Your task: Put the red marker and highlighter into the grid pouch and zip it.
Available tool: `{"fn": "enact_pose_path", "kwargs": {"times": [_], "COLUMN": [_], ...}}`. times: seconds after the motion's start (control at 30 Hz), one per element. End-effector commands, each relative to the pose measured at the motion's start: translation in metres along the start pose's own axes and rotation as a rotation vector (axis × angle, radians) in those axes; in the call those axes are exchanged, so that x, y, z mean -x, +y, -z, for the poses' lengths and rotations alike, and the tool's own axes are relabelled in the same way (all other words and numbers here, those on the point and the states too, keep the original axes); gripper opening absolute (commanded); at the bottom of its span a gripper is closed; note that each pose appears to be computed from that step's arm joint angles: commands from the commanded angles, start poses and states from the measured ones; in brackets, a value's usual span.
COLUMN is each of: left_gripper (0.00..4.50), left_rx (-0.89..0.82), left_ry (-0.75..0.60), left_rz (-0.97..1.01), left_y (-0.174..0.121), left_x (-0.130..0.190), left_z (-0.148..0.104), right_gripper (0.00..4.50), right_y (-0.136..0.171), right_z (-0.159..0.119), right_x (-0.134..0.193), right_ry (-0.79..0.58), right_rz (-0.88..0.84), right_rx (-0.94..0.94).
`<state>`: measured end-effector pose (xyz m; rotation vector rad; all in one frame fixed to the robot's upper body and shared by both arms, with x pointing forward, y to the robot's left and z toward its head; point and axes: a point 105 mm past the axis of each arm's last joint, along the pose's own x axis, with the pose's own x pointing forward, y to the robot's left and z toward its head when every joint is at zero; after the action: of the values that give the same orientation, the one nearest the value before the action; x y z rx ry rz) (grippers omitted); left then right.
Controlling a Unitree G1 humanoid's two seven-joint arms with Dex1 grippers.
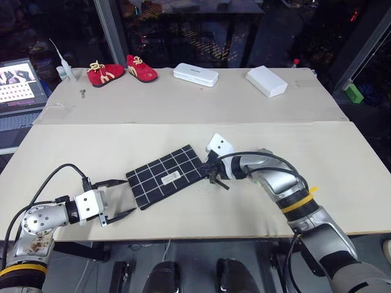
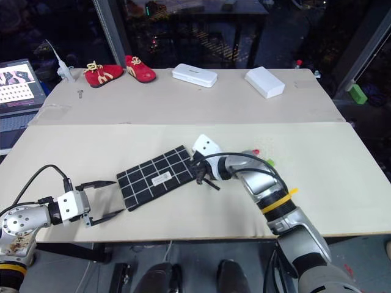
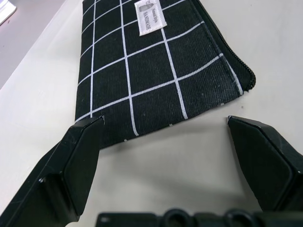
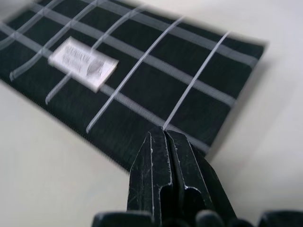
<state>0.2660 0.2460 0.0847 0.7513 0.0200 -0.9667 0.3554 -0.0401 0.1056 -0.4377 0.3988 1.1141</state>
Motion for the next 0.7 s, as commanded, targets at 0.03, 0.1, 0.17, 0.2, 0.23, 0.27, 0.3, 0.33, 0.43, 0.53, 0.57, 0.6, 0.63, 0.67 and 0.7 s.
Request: {"fn": "enact_pose_path", "kwargs": {"times": [0.03,0.1,0.17,0.2,0.23,0.27,0.3,0.33,0.43,0.53,0.57,0.6,0.63,0.67,0.7], "left_gripper": [4.50,4.50,4.50,4.50,4.50,4.50,4.50,4.50,4.50,4.50,4.50,4.50,4.50,4.50,4.50], "left_rx": [-0.009,-0.010,-0.012,-0.016,-0.020,-0.025,-0.029,-0.034,-0.069,-0.115,-0.121,-0.123,-0.140,-0.153,-0.162], "left_ry": [-0.024,-0.024,-0.029,-0.035,-0.041,-0.045,-0.047,-0.043,-0.024,-0.029,-0.034,-0.037,-0.041,-0.043,-0.045], "left_rz": [-0.005,-0.001,0.011,0.023,0.042,0.065,0.087,0.107,0.155,0.153,0.144,0.138,0.133,0.131,0.130], "left_y": [0.001,0.001,-0.001,-0.003,-0.007,-0.011,-0.016,-0.020,-0.030,-0.031,-0.030,-0.029,-0.028,-0.027,-0.027], "left_x": [-0.002,-0.003,-0.005,-0.007,-0.009,-0.012,-0.013,-0.015,-0.022,-0.032,-0.035,-0.037,-0.041,-0.044,-0.046], "left_z": [-0.003,-0.002,-0.004,-0.005,-0.007,-0.008,-0.008,-0.008,-0.003,-0.002,-0.002,-0.002,-0.003,-0.003,-0.003], "right_gripper": [0.01,0.01,0.01,0.01,0.01,0.01,0.01,0.01,0.01,0.01,0.01,0.01,0.01,0.01,0.01], "right_y": [0.006,0.006,0.003,0.001,0.000,-0.001,-0.001,-0.002,-0.005,-0.006,-0.006,-0.006,-0.007,-0.007,-0.007], "right_z": [-0.005,0.001,0.007,0.010,0.011,0.010,0.009,0.007,0.000,-0.003,-0.003,-0.003,-0.002,-0.002,-0.002], "right_x": [-0.004,-0.008,-0.011,-0.013,-0.013,-0.014,-0.014,-0.014,-0.013,-0.012,-0.012,-0.012,-0.012,-0.011,-0.011], "right_ry": [0.002,0.024,0.050,0.062,0.067,0.066,0.060,0.051,0.028,0.019,0.018,0.018,0.019,0.020,0.020], "right_rz": [-0.034,-0.030,-0.012,0.002,0.009,0.012,0.013,0.016,0.022,0.022,0.023,0.023,0.028,0.031,0.033], "right_rx": [0.066,0.079,0.103,0.118,0.127,0.138,0.145,0.138,0.128,0.121,0.119,0.119,0.117,0.116,0.115]}}
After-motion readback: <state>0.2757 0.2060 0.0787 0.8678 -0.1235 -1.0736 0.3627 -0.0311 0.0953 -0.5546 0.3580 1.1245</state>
